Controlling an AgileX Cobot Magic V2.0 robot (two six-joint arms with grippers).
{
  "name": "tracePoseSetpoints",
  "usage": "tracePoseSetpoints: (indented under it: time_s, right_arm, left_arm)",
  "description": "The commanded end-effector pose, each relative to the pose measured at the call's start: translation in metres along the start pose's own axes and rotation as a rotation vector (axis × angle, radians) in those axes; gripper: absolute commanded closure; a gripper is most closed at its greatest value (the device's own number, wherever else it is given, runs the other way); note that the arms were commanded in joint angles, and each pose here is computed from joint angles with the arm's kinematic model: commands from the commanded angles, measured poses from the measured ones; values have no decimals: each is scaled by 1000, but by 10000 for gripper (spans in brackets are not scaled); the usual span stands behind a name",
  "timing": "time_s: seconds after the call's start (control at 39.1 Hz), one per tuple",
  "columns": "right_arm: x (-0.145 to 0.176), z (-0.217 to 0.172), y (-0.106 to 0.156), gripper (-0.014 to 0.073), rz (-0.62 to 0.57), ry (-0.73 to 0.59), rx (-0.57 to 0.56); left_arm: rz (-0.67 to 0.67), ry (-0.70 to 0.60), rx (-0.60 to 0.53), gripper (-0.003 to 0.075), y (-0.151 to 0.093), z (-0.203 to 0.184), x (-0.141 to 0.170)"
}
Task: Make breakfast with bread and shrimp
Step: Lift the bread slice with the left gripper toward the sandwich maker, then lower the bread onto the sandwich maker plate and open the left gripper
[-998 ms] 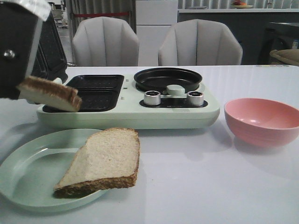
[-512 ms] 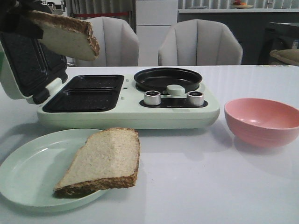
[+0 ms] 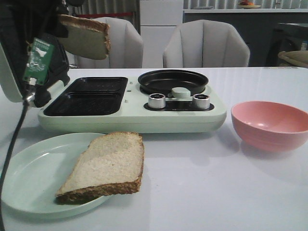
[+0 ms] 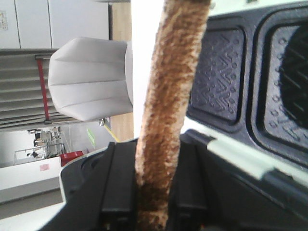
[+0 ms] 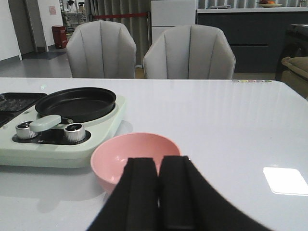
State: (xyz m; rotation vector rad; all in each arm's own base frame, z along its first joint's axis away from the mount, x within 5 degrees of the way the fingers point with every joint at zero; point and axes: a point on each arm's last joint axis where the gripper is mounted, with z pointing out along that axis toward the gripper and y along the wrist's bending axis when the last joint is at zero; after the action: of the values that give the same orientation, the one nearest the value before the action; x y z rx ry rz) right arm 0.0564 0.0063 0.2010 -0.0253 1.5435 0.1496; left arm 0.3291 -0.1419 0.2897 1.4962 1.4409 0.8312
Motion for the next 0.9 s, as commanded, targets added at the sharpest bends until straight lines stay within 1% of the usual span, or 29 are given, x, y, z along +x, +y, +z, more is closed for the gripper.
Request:
tracePoseSetpoints:
  time_s: [0.0, 0.15, 0.33, 0.41, 0.54, 0.74, 0.87]
  right_arm:
    - [-15, -3, 1, 445, -5, -124, -1]
    - [-15, -3, 1, 445, -5, -124, -1]
    - [-15, -3, 1, 445, -5, -124, -1]
    - [-15, -3, 1, 445, -5, -124, -1]
    - [-15, -3, 1, 445, -5, -124, -1]
    - [-15, -3, 1, 445, -5, -124, -1]
    - [-15, -3, 1, 445, -5, -124, -1]
  left_arm:
    - [-13, -9, -69, 535, 25, 9, -3]
    - [-19, 4, -63, 535, 28, 38, -4]
    - [-26, -43, -47, 535, 29, 60, -4]
    - [-28, -42, -37, 535, 26, 70, -2]
    - [-33, -25, -17, 535, 20, 84, 4]
    - [-83, -8, 37, 532, 4, 102, 15]
    - [-86, 3, 67, 531, -6, 112, 19]
